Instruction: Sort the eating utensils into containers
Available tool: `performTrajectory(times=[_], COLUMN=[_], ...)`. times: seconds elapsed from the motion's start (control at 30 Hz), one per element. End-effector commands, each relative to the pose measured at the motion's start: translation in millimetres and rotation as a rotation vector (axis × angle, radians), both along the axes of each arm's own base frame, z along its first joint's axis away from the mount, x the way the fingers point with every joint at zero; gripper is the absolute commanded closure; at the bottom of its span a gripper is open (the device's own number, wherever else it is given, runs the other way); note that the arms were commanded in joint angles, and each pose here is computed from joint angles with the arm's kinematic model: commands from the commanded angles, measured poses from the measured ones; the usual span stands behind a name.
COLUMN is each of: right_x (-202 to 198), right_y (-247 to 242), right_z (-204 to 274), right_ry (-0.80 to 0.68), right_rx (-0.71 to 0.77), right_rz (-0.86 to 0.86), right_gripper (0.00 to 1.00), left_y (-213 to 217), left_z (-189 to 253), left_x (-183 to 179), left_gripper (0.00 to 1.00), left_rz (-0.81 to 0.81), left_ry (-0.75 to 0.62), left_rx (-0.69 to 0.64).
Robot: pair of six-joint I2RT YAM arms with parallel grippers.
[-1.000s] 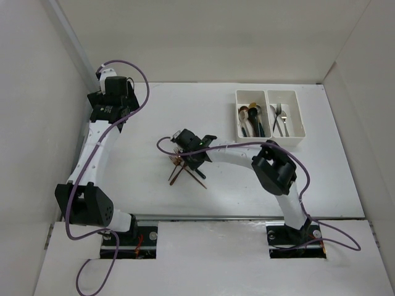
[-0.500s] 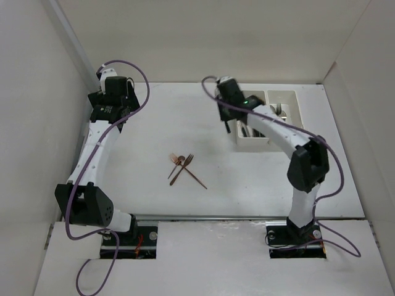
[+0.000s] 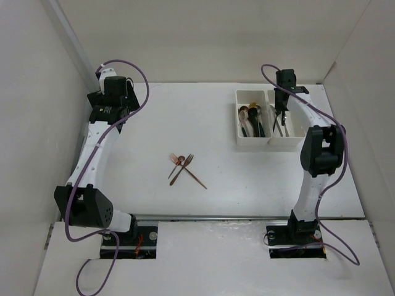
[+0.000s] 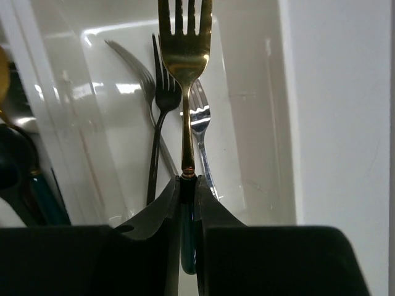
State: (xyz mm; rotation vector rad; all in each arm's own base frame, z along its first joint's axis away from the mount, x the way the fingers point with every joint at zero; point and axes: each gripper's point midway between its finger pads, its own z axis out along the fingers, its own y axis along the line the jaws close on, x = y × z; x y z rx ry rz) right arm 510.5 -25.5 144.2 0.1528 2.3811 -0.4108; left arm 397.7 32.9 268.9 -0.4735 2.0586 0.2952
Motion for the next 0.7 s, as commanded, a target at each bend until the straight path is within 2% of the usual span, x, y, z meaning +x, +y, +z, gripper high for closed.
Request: performTrajectory(times=[0.0, 0.07, 0.1, 0.2, 0.27, 0.3, 0.33, 0.37, 0.47, 0.6, 0.67], right_x=[9, 13, 13, 16, 17, 15, 15, 14, 12, 5, 1], right_y=[0, -2, -2, -8, -8, -8, -13, -14, -14, -7, -5], right_z=[0, 5, 5, 12, 8, 6, 6, 7, 6, 14, 27], right_ry=[-0.028, -0.042, -0.042, -0.061, -0.052, -0.043, -0.043, -0.043, -0.046, -0.066, -0.105], right_rx=[-0.022, -0.029, -0.029, -0.035, -0.035, -0.036, -0.036, -0.043, -0.03, 0.013, 0.038], right_rz=[-0.001, -0.008, -0.008, -0.024, -0.024, -0.024, -0.033, -0.039, -0.054, -0.047, -0.056], right_gripper=[0.93, 0.77, 0.75, 0.66, 0.61, 0.54, 0.51, 0.49, 0.47, 0.46, 0.46], left_y=[1, -4, -18, -55, -98, -113, -130, -150, -175, -189, -191], left_z=[10, 9, 3, -16, -42, -50, -73, -92, -138, -164, -170], left_x=[-6, -4, -1, -9, -20, -25, -43, -56, -96, -123, -124], left_gripper=[0.0, 0.0, 0.03, 0.14, 0.15, 0.15, 0.17, 0.18, 0.23, 0.28, 0.39], left_rz=[-0.006, -0.045, -0.132, -0.449, -0.631, -0.708, -0.799, -0.878, -1.048, -1.144, -1.147], left_ry=[-0.035, -0.026, -0.013, 0.078, 0.168, 0.204, 0.294, 0.365, 0.523, 0.575, 0.584], left_rx=[0.003, 0.0, -0.033, -0.024, -0.024, -0.022, -0.047, -0.043, 0.004, 0.081, 0.103])
